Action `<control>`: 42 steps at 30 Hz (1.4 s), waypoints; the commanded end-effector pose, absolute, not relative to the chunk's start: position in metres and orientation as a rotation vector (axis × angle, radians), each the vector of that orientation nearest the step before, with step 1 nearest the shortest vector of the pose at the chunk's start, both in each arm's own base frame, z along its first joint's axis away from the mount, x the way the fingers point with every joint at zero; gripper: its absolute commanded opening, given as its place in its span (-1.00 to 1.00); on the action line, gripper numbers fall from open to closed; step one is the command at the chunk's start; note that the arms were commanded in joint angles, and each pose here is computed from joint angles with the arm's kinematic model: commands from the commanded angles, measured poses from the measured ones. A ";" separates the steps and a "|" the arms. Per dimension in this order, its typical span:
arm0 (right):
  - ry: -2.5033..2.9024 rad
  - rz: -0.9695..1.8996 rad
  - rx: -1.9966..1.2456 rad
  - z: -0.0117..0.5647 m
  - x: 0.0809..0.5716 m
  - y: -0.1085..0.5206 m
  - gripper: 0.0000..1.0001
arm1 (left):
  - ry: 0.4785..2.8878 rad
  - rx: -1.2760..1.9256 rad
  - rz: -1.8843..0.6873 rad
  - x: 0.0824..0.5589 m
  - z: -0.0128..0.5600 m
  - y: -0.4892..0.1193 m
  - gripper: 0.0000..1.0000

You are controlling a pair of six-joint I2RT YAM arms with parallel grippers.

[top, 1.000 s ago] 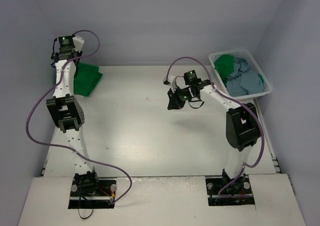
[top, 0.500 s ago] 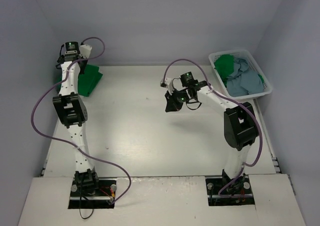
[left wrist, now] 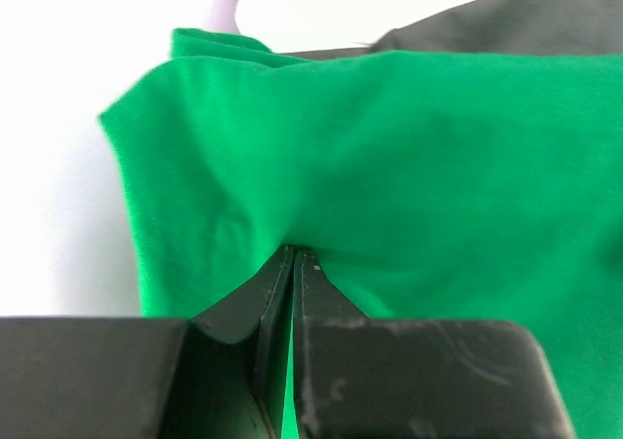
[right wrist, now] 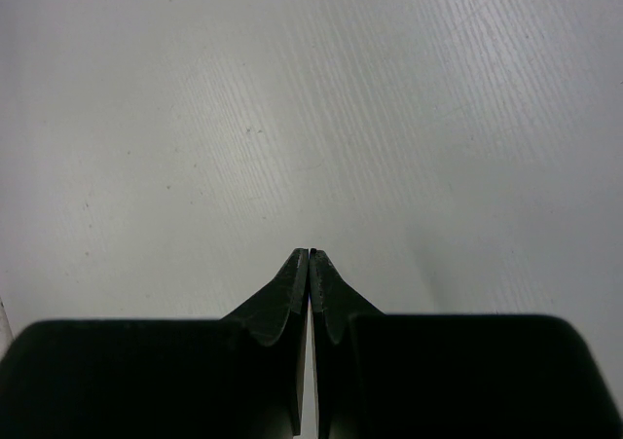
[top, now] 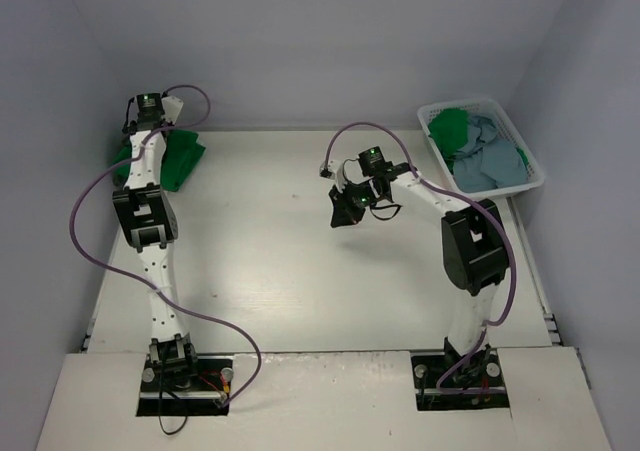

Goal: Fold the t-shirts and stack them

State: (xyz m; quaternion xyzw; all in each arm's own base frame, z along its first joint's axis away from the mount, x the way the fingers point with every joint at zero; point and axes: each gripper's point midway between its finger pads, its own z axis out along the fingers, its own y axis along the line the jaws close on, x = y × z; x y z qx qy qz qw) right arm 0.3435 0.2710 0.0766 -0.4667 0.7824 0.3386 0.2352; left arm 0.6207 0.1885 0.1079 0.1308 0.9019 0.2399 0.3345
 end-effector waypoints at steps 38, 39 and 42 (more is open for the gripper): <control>2.111 0.952 -1.351 0.071 0.339 0.283 -1.00 | 2.196 0.261 0.946 0.644 0.123 0.255 -1.00; 2.112 0.950 -1.352 0.070 0.339 0.283 -1.00 | 2.208 0.263 0.942 0.643 0.116 0.254 -1.00; 2.120 0.953 -1.352 0.067 0.339 0.283 -1.00 | 2.242 0.276 0.938 0.642 0.096 0.255 -1.00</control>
